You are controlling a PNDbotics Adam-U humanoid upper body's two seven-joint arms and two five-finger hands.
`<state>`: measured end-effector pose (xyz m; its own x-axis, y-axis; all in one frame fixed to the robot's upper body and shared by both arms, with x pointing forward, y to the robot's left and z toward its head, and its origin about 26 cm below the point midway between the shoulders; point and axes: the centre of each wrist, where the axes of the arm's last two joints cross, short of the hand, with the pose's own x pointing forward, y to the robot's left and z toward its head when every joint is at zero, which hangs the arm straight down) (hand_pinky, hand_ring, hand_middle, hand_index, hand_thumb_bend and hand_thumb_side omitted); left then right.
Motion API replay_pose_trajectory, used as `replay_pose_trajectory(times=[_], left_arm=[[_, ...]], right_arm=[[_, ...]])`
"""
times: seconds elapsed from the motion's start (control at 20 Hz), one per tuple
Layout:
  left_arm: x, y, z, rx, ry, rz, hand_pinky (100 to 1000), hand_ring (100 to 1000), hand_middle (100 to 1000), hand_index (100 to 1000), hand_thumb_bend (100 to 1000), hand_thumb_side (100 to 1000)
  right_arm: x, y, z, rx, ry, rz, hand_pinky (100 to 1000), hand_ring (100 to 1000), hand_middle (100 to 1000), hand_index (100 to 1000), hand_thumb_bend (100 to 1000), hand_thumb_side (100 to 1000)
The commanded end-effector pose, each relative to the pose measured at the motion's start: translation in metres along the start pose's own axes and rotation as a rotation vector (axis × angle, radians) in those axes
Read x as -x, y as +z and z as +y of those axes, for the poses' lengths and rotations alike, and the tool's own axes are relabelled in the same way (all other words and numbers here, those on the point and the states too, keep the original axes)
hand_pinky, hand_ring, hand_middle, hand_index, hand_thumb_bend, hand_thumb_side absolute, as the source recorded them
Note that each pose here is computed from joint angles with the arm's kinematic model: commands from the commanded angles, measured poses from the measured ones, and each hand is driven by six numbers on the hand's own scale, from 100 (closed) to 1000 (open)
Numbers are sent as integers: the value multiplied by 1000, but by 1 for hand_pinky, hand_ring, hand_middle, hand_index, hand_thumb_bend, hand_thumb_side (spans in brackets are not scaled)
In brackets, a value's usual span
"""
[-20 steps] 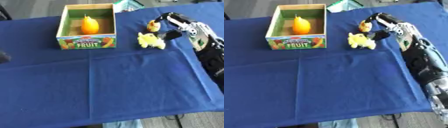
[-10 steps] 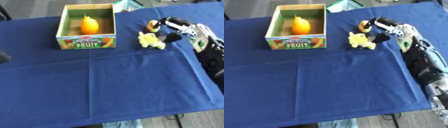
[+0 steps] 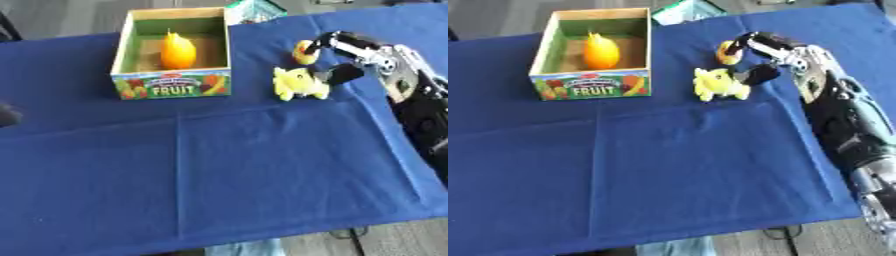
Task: Pick up objects on the table and place them in the box.
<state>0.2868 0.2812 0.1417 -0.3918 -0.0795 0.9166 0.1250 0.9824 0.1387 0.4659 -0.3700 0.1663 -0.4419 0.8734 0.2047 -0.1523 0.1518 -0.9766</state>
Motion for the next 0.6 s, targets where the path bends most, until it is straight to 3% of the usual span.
replay_pose_trajectory(times=[0.05, 0.35, 0.6], left_arm=[[-8, -1, 6, -3, -32, -20, 745, 624, 544, 747, 100, 518], [-8, -1, 6, -4, -33, -20, 745, 624, 545, 747, 100, 519], [-8, -1, 6, -4, -34, -21, 745, 624, 545, 748, 100, 520]], right_arm=[[1, 9, -30, 60, 28, -22, 903, 880, 749, 824, 529, 325], [-4, 13, -45, 68, 16, -68, 904, 881, 751, 828, 539, 342], [-4, 16, -46, 32, 11, -85, 904, 880, 751, 829, 545, 346]])
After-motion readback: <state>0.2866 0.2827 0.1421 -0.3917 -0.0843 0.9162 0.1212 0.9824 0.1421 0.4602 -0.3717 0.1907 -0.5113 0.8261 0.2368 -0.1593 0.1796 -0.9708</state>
